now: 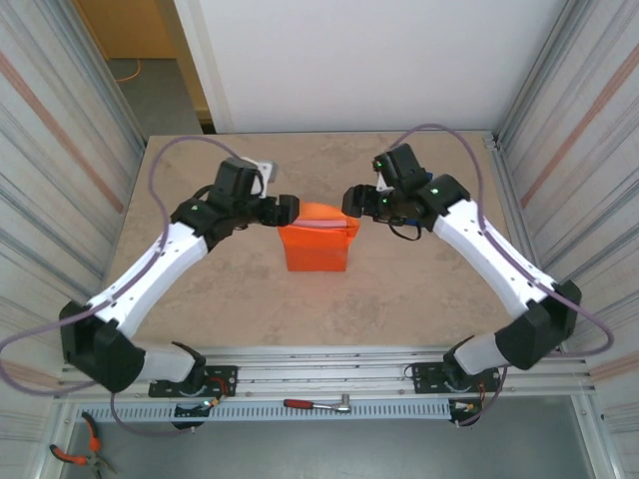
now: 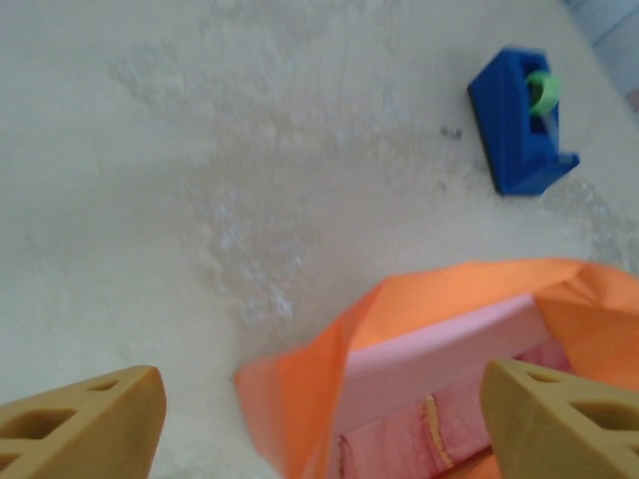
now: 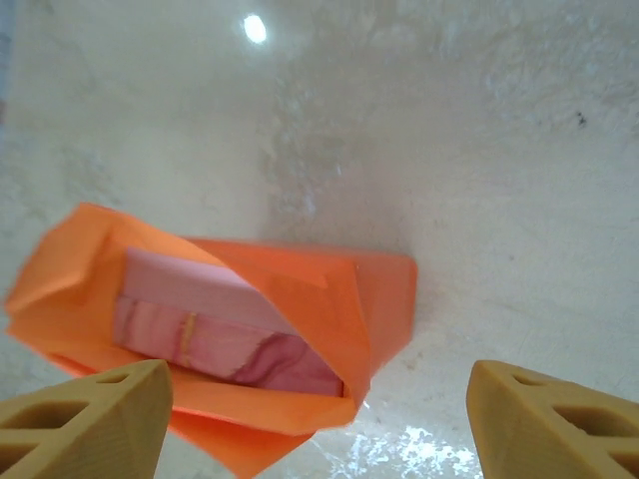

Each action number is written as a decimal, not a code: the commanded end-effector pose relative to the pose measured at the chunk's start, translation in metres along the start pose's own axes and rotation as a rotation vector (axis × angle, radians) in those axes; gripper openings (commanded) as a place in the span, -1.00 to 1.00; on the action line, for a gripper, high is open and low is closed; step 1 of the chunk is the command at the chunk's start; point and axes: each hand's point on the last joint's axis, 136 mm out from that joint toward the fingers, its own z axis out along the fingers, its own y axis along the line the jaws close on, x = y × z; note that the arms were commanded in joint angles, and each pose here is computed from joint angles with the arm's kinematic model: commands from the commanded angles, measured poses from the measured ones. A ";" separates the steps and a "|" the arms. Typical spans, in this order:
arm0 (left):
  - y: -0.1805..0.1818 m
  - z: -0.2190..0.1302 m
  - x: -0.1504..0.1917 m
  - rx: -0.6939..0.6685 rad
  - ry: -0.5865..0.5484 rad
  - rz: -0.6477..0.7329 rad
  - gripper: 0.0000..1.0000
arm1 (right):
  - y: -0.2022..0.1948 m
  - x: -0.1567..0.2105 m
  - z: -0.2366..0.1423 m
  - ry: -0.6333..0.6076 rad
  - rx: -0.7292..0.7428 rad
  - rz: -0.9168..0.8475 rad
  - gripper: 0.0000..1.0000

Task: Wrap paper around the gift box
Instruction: Move the gift box to the center of the table, then press the wrapping paper onto the gift box.

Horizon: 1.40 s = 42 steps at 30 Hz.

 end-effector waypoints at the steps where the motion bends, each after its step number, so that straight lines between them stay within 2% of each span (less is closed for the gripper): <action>1: 0.010 -0.028 -0.019 -0.014 -0.143 -0.025 0.81 | 0.002 0.002 -0.010 -0.040 -0.050 0.004 0.62; 5: 0.026 -0.042 -0.003 -0.039 -0.177 -0.097 0.85 | -0.010 0.016 -0.008 -0.045 -0.047 0.017 0.67; 8: 0.042 -0.041 0.021 -0.093 -0.154 -0.152 0.82 | -0.034 0.025 -0.001 -0.033 0.028 0.070 0.58; 13: 0.077 -0.023 0.062 -0.227 -0.054 -0.253 0.72 | -0.072 0.036 0.011 -0.038 0.175 0.130 0.05; 17: 0.090 -0.006 0.077 -0.283 0.013 -0.260 0.66 | -0.089 0.043 0.026 -0.020 0.252 0.141 -0.42; 22: 0.084 0.013 0.077 -0.244 0.043 -0.257 0.63 | -0.083 0.045 0.046 0.017 0.247 0.129 -0.65; 33: 0.033 0.034 0.065 -0.149 0.054 -0.135 0.61 | -0.026 0.041 0.066 0.043 0.164 0.055 -0.69; 37: 0.029 0.033 0.063 -0.143 0.040 -0.120 0.61 | -0.025 0.042 0.067 0.053 0.166 0.047 -0.69; 42: 0.042 0.025 0.055 -0.176 0.024 -0.119 0.64 | -0.039 0.034 0.052 0.023 0.180 0.071 -0.57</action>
